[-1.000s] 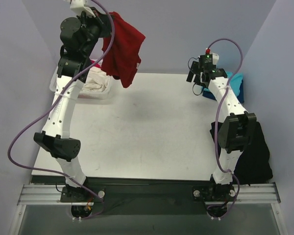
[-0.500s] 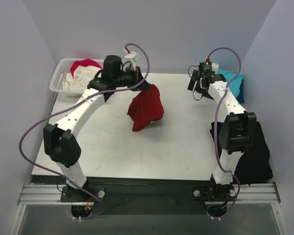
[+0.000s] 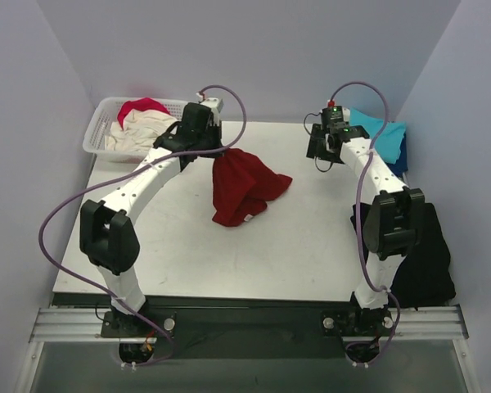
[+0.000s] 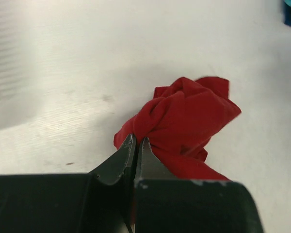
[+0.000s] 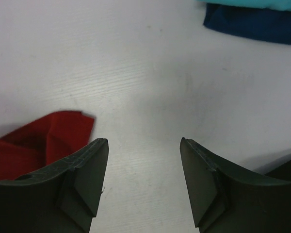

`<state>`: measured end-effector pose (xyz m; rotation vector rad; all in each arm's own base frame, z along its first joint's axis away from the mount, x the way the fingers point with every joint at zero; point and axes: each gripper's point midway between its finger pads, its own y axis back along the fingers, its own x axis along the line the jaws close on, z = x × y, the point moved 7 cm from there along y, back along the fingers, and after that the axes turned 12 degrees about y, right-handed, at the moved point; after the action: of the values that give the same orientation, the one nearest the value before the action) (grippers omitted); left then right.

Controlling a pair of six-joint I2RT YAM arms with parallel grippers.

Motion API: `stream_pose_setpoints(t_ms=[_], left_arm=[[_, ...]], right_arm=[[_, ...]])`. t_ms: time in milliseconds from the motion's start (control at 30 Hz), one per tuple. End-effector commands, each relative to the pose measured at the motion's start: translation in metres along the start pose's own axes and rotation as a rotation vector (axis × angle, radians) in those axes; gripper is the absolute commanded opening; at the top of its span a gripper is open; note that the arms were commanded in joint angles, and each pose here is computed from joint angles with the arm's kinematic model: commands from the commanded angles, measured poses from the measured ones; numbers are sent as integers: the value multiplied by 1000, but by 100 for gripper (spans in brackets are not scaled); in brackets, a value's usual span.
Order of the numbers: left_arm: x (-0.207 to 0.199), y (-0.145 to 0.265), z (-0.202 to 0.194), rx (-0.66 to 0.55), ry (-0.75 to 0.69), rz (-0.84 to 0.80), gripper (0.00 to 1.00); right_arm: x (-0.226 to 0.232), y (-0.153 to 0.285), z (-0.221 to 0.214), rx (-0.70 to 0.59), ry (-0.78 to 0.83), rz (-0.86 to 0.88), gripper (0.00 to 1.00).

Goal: Fold and stack the t-shirts
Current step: Move the tshirt to the center of the board, then flatten out the tshirt

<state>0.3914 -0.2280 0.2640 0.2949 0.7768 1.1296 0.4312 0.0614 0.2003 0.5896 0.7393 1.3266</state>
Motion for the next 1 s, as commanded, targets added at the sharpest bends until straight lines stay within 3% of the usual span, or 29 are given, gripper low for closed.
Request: stream_pose_setpoints(t_ms=[0,267,533,967], left_arm=[[31,3,27,-150,90,197,0],[76,-35,-2,-30,153,315,0],[111,-55,-10,21,220,369,0],[181,-71,-11,61,431,465,0]], right_arm=[[26,16,-15,54,78,126,61],[80,6,-35,136,183,310,71],[135,-27,-45,215,215,427,71],[172,-69,-28,218,155,512,71]])
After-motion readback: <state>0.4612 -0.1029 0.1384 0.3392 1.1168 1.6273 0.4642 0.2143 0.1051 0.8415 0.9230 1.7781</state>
